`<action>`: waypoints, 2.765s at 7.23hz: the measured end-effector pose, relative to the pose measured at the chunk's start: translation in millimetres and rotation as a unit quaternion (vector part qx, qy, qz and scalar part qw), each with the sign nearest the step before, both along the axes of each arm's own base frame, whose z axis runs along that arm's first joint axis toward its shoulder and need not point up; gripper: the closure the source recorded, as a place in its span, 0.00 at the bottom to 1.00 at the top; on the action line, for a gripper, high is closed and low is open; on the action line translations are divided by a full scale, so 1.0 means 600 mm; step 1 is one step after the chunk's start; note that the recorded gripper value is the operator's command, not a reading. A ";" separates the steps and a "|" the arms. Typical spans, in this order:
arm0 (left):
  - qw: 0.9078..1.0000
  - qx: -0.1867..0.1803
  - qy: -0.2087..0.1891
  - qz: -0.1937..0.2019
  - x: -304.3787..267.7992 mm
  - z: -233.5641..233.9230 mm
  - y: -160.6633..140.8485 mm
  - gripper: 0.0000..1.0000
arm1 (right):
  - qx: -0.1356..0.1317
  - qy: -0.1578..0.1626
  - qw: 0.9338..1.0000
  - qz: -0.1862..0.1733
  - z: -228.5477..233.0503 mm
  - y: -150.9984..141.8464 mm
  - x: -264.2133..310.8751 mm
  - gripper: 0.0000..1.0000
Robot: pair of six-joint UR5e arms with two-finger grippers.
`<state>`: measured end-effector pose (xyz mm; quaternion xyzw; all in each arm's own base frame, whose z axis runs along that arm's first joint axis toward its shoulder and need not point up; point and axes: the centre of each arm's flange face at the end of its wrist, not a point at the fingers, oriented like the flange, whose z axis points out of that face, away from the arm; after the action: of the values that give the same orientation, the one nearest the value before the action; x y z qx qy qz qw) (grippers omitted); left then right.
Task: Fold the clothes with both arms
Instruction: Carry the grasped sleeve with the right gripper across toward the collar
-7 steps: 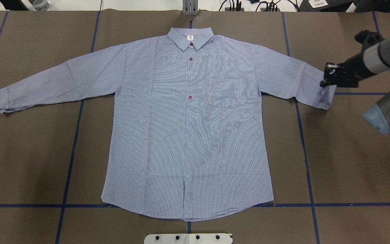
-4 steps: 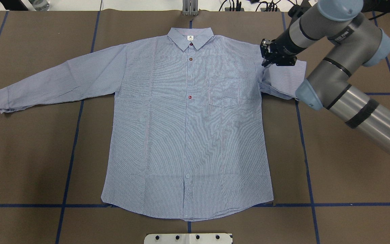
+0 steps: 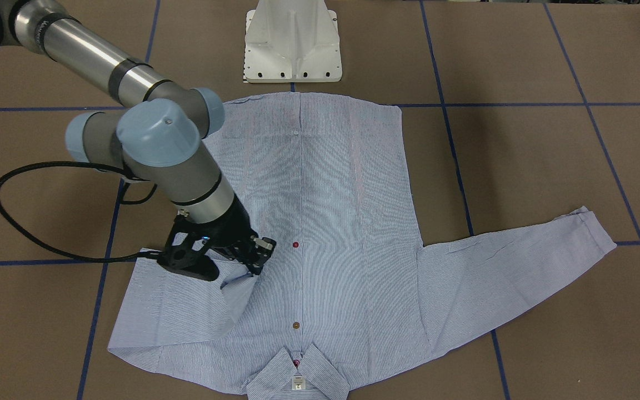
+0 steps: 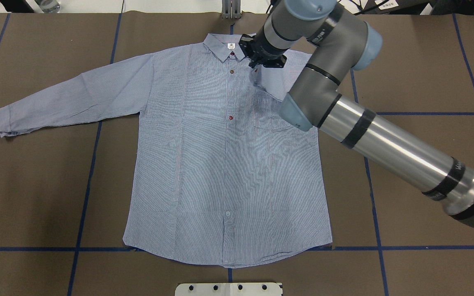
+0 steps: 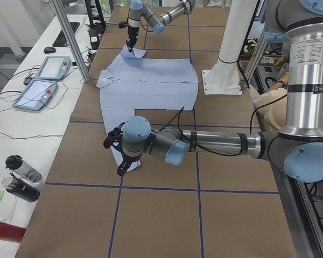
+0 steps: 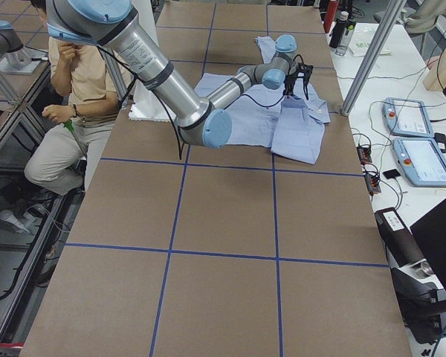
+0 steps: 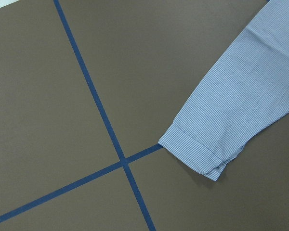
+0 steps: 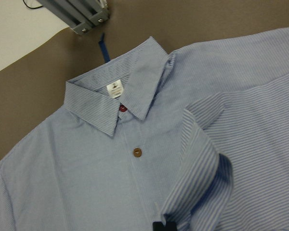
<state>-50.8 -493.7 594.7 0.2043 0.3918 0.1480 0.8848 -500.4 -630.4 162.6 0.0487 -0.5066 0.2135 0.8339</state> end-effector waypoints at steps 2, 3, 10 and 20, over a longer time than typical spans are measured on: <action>1.000 0.001 0.000 0.000 0.000 -0.001 0.000 0.00 | 0.020 0.002 1.000 0.006 -0.070 0.020 -0.079 1.00; 1.000 0.001 0.000 0.000 0.000 -0.001 0.000 0.00 | 0.025 0.001 1.000 0.005 -0.082 0.030 -0.099 1.00; 1.000 0.000 0.001 0.000 0.000 -0.001 0.000 0.00 | 0.032 0.002 0.999 0.028 -0.131 0.057 -0.186 0.84; 0.998 -0.037 0.046 -0.033 0.110 -0.032 -0.038 0.00 | -0.073 -0.019 0.994 0.076 -0.242 0.149 -0.134 0.16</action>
<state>15.2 -516.7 575.7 0.1905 0.4305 0.0946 0.8772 -580.6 -540.9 17.6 0.0216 -0.5001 0.3135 0.8069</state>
